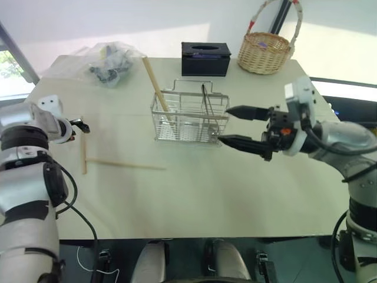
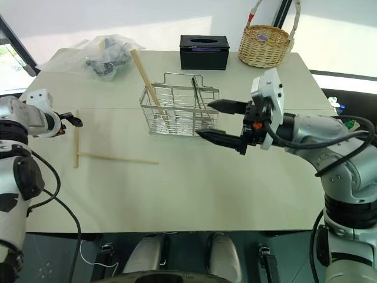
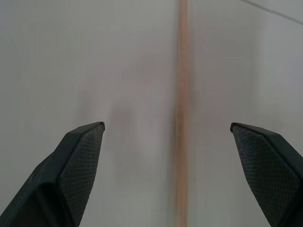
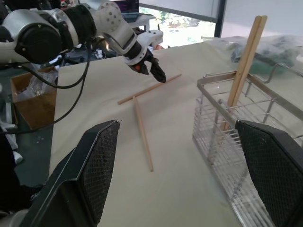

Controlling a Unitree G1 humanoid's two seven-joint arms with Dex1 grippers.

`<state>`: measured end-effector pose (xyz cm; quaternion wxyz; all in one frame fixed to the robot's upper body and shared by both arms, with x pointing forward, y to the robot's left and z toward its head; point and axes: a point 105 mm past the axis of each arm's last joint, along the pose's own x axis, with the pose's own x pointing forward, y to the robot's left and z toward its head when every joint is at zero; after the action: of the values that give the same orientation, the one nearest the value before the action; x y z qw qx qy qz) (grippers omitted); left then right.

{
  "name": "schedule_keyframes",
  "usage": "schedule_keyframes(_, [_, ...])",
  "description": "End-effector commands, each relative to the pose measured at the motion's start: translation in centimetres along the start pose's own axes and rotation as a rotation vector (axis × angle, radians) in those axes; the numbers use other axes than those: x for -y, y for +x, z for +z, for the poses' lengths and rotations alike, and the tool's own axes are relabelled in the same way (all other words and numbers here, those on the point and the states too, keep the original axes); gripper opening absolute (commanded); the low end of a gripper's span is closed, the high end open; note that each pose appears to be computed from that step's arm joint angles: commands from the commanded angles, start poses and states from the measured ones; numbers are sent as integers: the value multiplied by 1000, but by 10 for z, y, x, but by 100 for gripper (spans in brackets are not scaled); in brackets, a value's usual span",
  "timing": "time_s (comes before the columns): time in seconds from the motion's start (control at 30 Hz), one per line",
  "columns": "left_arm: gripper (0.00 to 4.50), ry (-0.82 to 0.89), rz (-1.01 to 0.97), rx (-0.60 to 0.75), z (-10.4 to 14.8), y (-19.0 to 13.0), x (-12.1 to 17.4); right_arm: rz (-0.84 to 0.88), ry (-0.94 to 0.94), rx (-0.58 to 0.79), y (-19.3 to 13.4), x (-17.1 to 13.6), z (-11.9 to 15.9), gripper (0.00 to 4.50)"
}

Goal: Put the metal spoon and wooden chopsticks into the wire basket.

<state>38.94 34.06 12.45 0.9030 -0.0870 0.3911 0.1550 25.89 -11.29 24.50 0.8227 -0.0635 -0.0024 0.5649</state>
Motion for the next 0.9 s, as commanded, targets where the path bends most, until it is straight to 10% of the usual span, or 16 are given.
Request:
schedule_keyframes(0.03, [450,39,-10,47,12,-2,4,-7,-50,27,-5,-6,12,405])
schedule_keyframes(0.17, [363,24,-19,38,6,3,5,-25,-42,37,-7,-5,14,412])
schedule_keyframes(0.43, [2,-5,-24,25,5,4,8,-34,-34,36,-11,-5,15,412])
schedule_keyframes(0.67, [2,-16,-3,62,11,0,-3,-44,-33,30,-13,-1,14,412])
schedule_keyframes(0.9, [2,160,30,358,71,-33,-18,-59,-26,28,-15,1,15,412])
